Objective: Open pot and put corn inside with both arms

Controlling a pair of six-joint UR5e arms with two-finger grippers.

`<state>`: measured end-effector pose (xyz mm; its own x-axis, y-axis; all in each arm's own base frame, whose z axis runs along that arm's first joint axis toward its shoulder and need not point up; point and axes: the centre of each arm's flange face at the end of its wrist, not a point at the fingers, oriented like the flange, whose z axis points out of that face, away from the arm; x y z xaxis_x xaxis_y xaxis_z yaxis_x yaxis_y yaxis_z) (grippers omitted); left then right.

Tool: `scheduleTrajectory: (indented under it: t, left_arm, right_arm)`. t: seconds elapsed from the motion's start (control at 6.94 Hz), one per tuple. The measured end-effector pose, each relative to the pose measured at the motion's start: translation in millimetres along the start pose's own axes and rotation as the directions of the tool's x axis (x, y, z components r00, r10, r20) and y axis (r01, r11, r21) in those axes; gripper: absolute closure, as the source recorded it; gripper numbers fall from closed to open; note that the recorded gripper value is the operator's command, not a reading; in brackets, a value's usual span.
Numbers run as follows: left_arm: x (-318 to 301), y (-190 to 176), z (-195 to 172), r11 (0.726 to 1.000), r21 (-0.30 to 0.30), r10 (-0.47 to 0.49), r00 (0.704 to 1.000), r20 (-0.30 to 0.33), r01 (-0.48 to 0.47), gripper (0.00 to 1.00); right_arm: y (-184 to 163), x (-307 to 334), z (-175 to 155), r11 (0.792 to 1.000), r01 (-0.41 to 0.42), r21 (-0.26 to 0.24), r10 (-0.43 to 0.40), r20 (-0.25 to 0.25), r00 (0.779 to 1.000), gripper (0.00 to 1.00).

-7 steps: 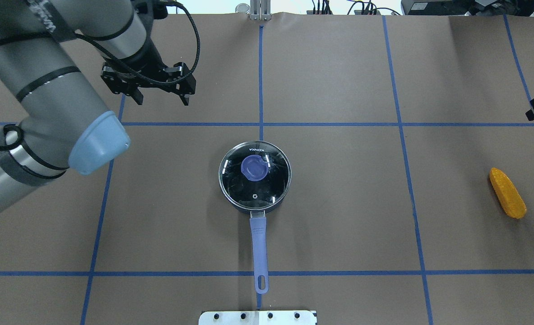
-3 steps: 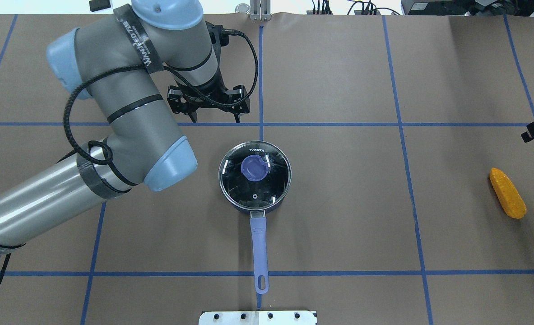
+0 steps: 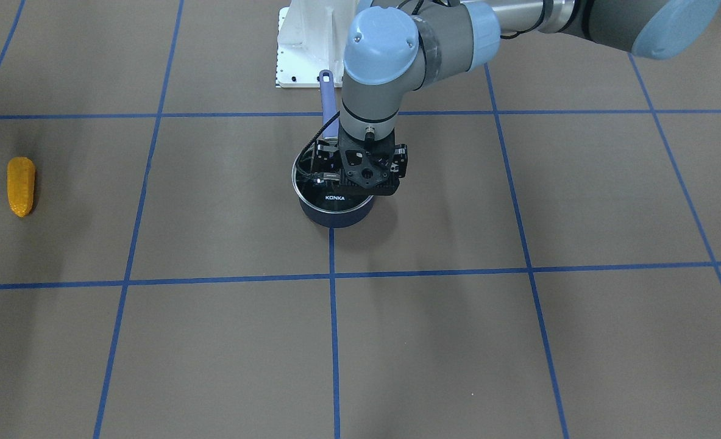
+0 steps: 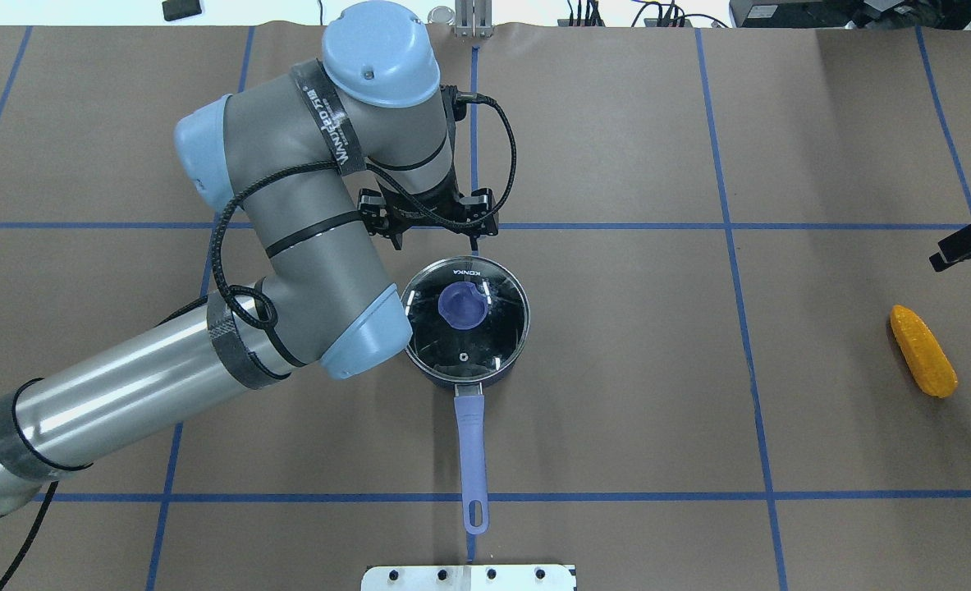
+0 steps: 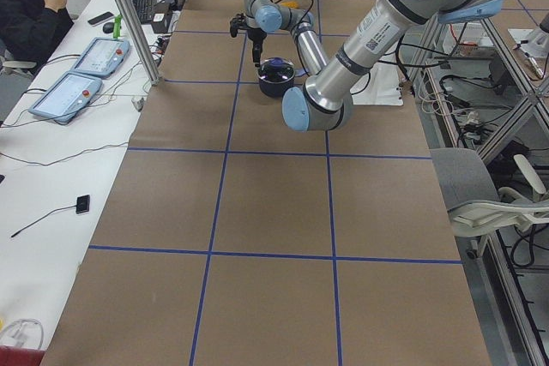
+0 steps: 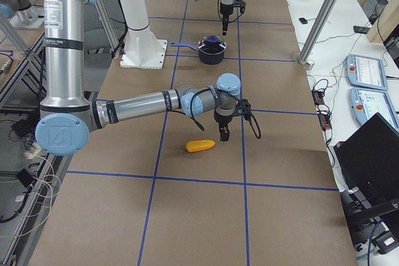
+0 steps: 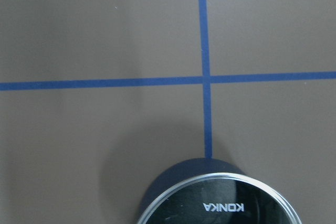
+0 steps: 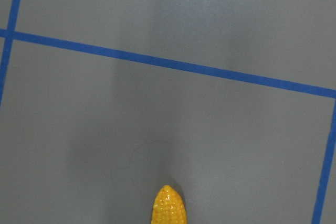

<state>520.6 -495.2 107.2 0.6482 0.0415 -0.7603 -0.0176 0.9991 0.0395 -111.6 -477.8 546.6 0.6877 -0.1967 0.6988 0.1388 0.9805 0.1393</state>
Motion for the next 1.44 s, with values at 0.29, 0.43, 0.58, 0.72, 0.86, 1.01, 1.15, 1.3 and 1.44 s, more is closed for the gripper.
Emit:
scheduleTrajectory:
  t: [0.29, 0.43, 0.58, 0.72, 0.86, 1.01, 1.15, 1.3, 1.44]
  left_arm:
    - [15, 19, 13, 1.000, -0.005, -0.002, 1.000, 0.007, 0.002, 0.00]
    - [21, 27, 18, 1.000, -0.011, -0.004, 1.000, 0.008, 0.004, 0.01]
    - [27, 35, 22, 1.000, -0.017, -0.007, 1.000, 0.007, 0.008, 0.02]
    - [29, 38, 26, 1.000, -0.021, -0.009, 1.000, 0.009, 0.009, 0.02]
    - [29, 39, 30, 1.000, -0.026, -0.011, 1.000, 0.014, 0.012, 0.03]
    - [29, 40, 36, 0.999, -0.031, -0.013, 1.000, 0.021, 0.013, 0.08]
    - [29, 41, 39, 0.999, -0.034, -0.012, 1.000, 0.024, 0.013, 0.22]
    - [30, 43, 40, 0.999, -0.036, -0.012, 1.000, 0.023, 0.013, 0.37]
    - [31, 43, 40, 0.999, -0.036, -0.012, 1.000, 0.021, 0.013, 0.42]
  right_arm:
    - [2, -10, 4, 1.000, 0.004, 0.004, -0.004, 0.009, 1.000, 0.03]
    - [3, -12, 6, 1.000, 0.008, 0.003, -0.008, 0.012, 1.000, 0.03]
    - [3, -14, 8, 1.000, 0.011, 0.001, -0.011, 0.012, 1.000, 0.03]
    - [4, -14, 9, 1.000, 0.012, -0.001, -0.012, 0.012, 1.000, 0.02]
    - [4, -13, 10, 1.000, 0.011, -0.003, -0.011, 0.011, 1.000, 0.02]
    - [4, -13, 11, 1.000, 0.011, -0.003, -0.011, 0.009, 1.000, 0.02]
    - [4, -13, 11, 1.000, 0.011, -0.004, -0.011, 0.008, 1.000, 0.02]
    - [4, -13, 12, 1.000, 0.012, -0.004, -0.012, 0.007, 1.000, 0.02]
    - [4, -13, 12, 1.000, 0.013, -0.004, -0.013, 0.005, 1.000, 0.02]
